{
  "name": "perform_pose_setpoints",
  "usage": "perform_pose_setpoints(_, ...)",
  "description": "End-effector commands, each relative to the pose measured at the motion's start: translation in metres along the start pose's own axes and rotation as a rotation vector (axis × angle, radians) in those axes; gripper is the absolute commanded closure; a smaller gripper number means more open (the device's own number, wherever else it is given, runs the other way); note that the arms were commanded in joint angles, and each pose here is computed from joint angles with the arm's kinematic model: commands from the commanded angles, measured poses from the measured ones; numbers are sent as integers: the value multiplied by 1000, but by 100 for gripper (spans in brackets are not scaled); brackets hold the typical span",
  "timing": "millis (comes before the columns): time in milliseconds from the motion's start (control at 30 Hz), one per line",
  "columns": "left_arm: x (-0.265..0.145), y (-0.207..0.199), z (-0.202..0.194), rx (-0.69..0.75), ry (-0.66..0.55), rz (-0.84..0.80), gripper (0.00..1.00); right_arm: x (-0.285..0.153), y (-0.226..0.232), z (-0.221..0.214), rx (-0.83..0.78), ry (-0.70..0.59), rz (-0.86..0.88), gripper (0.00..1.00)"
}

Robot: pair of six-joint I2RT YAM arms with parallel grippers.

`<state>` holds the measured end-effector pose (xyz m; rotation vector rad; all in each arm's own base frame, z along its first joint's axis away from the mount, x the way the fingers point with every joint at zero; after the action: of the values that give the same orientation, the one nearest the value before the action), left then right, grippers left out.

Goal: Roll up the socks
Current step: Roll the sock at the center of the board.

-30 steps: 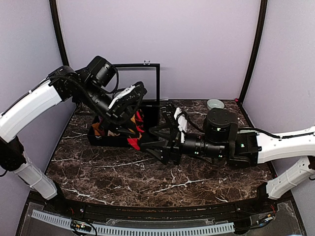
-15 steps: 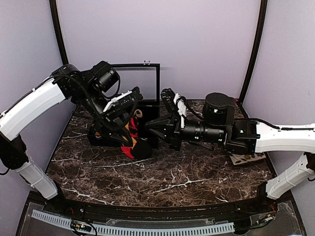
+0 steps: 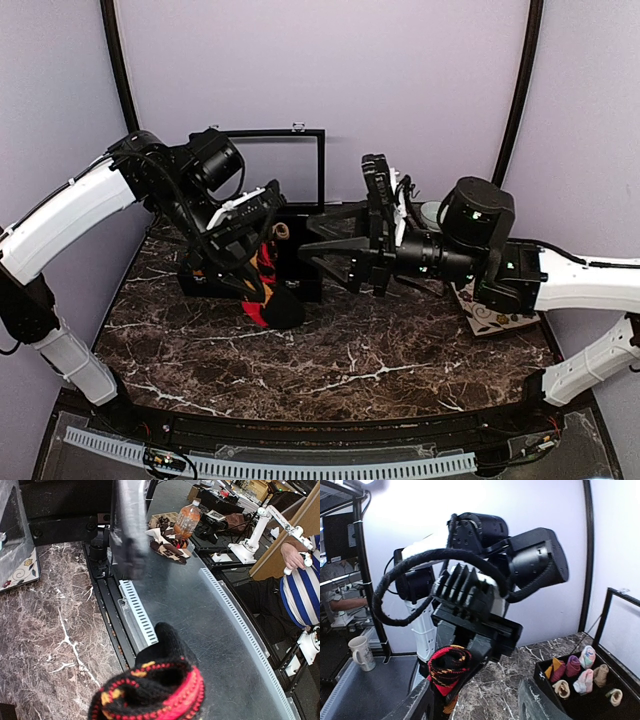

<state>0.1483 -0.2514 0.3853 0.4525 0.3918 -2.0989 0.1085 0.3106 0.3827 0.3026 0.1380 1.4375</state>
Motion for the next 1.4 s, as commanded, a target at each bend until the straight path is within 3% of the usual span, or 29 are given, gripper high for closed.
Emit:
perform_pose_setpoints(0, -5, -15, 7, 12, -57, -67, 100, 21, 14, 8, -32, 18, 246, 44)
perform_pose_setpoints(233, -5, -21, 8, 2, -89, -120, 100, 50, 18, 17, -79, 92, 427, 43)
perform_pose_setpoints(267, -4, -21, 8, -3, -90, -122, 100, 54, 17, 18, -77, 104, 447, 36)
perform_pose_setpoints(300, -4, -21, 9, -4, -91, -124, 100, 57, 17, 19, -75, 112, 471, 12)
perform_pose_setpoints(333, -4, -22, 9, -2, -89, -124, 100, 61, 16, 17, -62, 130, 495, 2)
perform_pose_setpoints(400, -5, -23, 10, 1, -91, -122, 100, 71, 11, 13, -22, 184, 516, 1)
perform_pose_setpoints(500, -6, -25, 12, 0, -93, -119, 100, 75, 12, 16, 3, 219, 532, 10)
perform_pose_setpoints(667, -9, -29, 16, 11, -95, -111, 100, 74, 5, 10, 47, 248, 494, 35)
perform_pose_setpoints(967, -12, -30, 20, 6, -106, -109, 100, 75, 7, -2, 99, 286, 435, 39)
perform_pose_setpoints(1167, -11, -30, 20, -1, -104, -109, 100, 81, 17, -19, -49, 376, 292, 49)
perform_pose_setpoints(1233, -11, -29, 19, -6, -104, -110, 100, 81, 21, -22, -119, 403, 257, 64)
perform_pose_setpoints(1300, -11, -29, 20, -1, -98, -105, 99, 80, 17, -24, -130, 428, 199, 87)
perform_pose_setpoints(1333, -11, -28, 20, 2, -86, -94, 95, 80, 15, -23, -138, 431, 165, 100)
perform_pose_setpoints(1367, -11, -25, 20, 1, -72, -73, 88, 80, 12, -24, -141, 434, 134, 100)
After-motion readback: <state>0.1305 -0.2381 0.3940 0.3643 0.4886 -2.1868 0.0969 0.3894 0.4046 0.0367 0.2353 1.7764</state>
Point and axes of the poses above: each gripper's point midway between its finger pads, its own x axis out along the fingers, its own y axis along the line the jaws close on, z = x × y, the point moved 10 cm from there along -x, back along the fingers, and after that the axes turned 13 degrees about x, right-handed, at the moved point
